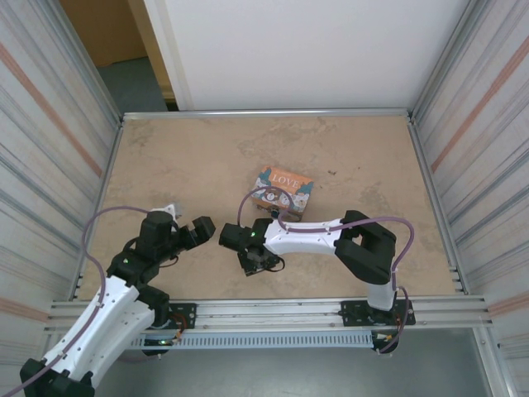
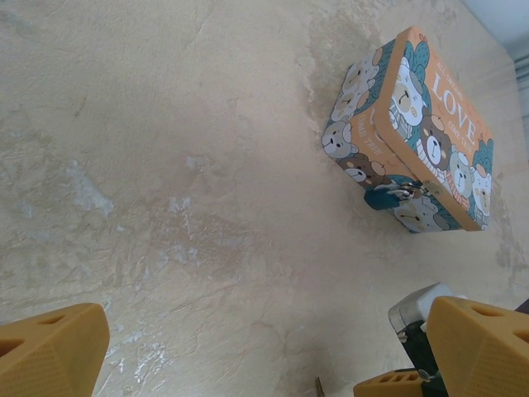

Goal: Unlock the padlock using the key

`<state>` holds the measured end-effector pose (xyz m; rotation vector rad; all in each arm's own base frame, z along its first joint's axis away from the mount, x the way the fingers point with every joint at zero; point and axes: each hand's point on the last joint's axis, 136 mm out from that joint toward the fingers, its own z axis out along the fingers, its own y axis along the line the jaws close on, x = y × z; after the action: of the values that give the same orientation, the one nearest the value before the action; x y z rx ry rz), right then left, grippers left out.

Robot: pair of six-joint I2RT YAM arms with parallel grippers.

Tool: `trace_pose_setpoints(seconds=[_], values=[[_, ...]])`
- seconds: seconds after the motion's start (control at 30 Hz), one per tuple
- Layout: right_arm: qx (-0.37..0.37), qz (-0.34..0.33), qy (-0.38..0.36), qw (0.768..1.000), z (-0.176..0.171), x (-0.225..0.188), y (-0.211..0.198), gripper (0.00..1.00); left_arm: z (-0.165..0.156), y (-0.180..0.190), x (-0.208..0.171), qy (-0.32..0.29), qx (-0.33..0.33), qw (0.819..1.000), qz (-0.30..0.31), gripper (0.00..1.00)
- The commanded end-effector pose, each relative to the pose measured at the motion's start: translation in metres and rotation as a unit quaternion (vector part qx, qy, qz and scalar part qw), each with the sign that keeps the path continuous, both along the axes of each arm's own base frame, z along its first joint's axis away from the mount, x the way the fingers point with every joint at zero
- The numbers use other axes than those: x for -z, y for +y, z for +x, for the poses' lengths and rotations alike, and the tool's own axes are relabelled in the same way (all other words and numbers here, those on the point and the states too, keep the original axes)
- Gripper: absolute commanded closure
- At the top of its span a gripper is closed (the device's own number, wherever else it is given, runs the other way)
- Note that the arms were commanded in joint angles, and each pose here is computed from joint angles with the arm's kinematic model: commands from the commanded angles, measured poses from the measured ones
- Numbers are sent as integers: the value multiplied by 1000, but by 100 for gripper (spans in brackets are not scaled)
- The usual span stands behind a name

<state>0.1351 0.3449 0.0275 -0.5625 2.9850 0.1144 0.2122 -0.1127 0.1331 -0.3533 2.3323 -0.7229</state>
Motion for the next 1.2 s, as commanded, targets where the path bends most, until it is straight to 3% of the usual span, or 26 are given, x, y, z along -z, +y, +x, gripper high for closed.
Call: trace_pose_setpoints(seconds=[0.0,0.87,1.17], values=[[-17,-19,13,1000,-7,7,-2,62,2,3,-1,0,-12,1000,3,1],[7,6,49,999,-9,18,-12,85,2,6,-5,-2,-15,1000,9,1],[7,-2,24,1000,0,14,-21,100,1,5,-9,-5,-13,1000,6,1]])
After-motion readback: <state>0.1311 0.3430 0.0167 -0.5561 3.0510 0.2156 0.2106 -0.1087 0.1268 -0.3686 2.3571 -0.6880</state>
